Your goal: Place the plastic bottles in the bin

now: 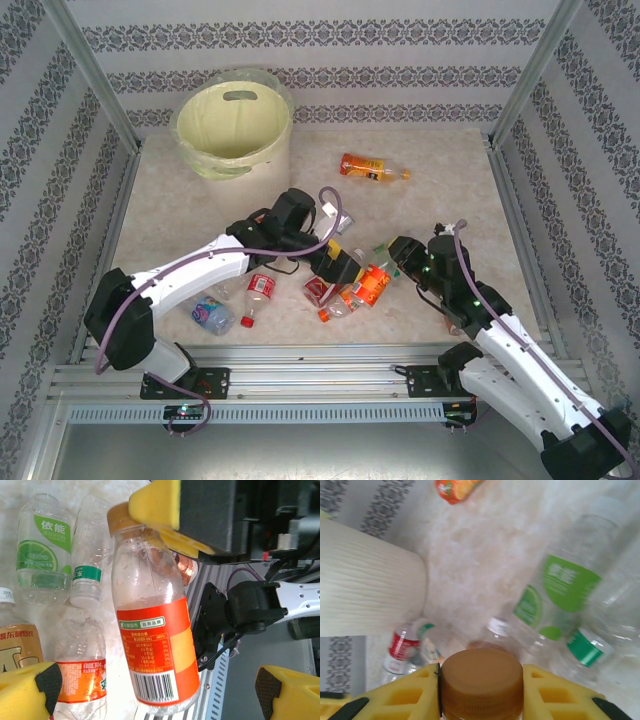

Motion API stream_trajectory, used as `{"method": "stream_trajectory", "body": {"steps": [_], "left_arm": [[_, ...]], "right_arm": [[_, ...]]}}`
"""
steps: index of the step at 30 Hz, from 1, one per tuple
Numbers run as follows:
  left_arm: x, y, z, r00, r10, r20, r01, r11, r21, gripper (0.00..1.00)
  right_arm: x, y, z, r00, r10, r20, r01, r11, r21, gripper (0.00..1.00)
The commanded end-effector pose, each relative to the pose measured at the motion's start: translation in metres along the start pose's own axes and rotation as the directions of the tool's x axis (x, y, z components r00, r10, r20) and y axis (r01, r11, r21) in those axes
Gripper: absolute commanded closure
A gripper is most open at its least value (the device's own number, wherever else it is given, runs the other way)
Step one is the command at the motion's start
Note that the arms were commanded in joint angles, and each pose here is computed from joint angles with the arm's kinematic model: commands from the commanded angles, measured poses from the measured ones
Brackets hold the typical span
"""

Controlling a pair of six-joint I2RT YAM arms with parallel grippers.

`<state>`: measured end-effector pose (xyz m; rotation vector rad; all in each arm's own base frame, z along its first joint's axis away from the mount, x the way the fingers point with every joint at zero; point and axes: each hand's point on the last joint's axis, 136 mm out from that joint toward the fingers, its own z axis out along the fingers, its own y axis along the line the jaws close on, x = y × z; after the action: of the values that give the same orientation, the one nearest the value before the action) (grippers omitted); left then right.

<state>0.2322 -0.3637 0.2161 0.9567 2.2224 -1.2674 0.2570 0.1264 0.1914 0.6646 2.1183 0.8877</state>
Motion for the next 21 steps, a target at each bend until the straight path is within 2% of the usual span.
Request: {"method": "stream_trajectory", "body": {"steps": [1, 13, 17, 21], "left_arm": [[-0.016, -0.009, 0.003, 0.999, -0.025, 0.027, 0.024, 0.999, 0.046, 0.00], [-0.008, -0.005, 0.020, 0.995, -0.093, -0.034, 0.096, 0.991, 0.098, 0.01], [-0.006, -0.003, 0.023, 0.993, -0.102, -0.053, 0.107, 0.989, 0.099, 0.09], [-0.005, -0.007, 0.022, 0.996, -0.072, -0.048, 0.078, 0.989, 0.126, 0.20]], "right_arm": [[-0.011, 0.040, -0.001, 1.000, -0.016, 0.019, 0.018, 0.991, -0.135, 0.67], [-0.019, 0.080, 0.002, 0.999, -0.013, 0.041, 0.023, 0.964, -0.265, 0.67], [-0.021, 0.082, 0.001, 0.999, -0.012, 0.049, 0.025, 0.964, -0.265, 0.67], [-0.020, 0.081, 0.002, 0.999, -0.019, 0.048, 0.031, 0.965, -0.260, 0.67]]}}
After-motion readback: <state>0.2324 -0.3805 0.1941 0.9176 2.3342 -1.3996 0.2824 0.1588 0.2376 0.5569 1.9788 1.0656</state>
